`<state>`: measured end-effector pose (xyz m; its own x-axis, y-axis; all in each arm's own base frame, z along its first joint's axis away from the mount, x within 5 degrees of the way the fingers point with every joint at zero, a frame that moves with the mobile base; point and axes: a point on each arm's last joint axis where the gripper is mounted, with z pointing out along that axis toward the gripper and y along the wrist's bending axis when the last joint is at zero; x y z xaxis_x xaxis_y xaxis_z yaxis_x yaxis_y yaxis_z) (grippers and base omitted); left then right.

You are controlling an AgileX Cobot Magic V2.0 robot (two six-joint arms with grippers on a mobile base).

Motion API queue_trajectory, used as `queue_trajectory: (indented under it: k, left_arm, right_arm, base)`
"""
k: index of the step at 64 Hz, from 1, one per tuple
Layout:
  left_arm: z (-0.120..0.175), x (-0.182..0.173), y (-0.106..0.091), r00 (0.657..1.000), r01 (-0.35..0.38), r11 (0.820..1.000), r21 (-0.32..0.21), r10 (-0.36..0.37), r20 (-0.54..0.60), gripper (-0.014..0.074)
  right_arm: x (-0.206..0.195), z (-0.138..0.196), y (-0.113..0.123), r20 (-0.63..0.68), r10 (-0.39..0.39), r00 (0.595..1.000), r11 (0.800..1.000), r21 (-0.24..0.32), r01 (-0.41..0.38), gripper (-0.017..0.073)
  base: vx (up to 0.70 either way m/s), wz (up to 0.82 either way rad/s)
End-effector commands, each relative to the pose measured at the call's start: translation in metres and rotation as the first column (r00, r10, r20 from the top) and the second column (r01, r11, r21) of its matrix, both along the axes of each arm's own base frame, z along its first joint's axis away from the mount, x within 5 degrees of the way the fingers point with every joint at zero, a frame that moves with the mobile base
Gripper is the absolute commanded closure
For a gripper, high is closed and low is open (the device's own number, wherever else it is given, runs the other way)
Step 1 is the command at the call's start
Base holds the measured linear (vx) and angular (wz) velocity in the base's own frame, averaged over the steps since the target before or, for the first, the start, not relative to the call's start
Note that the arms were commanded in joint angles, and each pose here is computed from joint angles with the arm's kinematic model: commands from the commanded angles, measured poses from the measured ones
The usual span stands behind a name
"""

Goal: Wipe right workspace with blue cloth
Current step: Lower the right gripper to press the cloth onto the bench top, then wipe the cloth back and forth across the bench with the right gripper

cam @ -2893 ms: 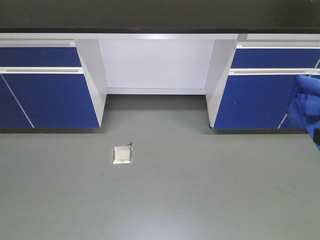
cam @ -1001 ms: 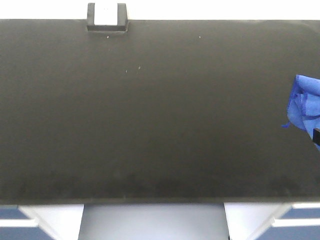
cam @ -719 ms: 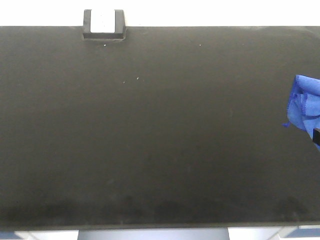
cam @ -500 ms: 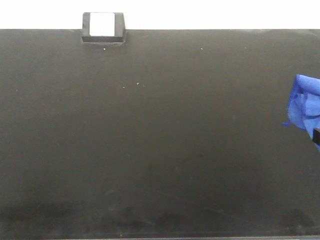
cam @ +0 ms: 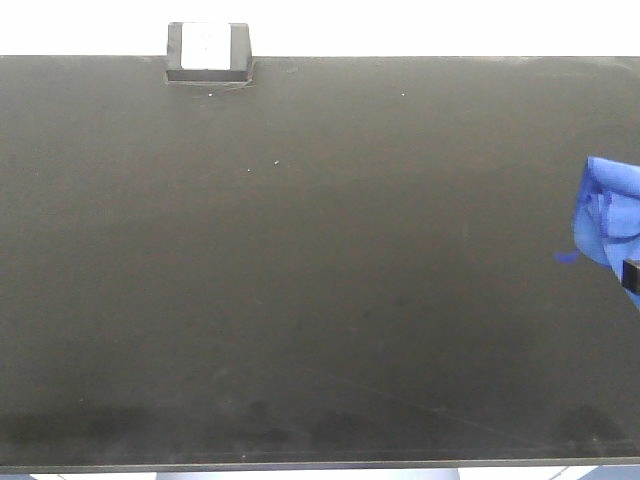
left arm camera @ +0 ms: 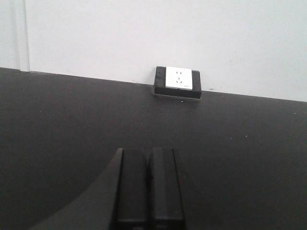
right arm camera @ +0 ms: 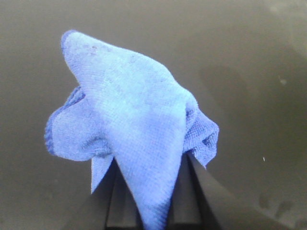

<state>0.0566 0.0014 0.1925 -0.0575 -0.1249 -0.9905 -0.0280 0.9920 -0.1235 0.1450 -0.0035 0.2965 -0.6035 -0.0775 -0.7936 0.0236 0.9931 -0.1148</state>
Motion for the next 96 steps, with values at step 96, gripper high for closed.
queue_trajectory:
  k: [96]
  left_arm:
    - [-0.002, 0.000, 0.000, 0.998, 0.006, 1.000, -0.013, -0.005, 0.065, 0.0599]
  right_arm:
    - [0.112, -0.148, 0.206, -0.158, 0.579, 0.800, 0.813, 0.190, -0.550, 0.0560]
  base:
    - [0.00, 0.00]
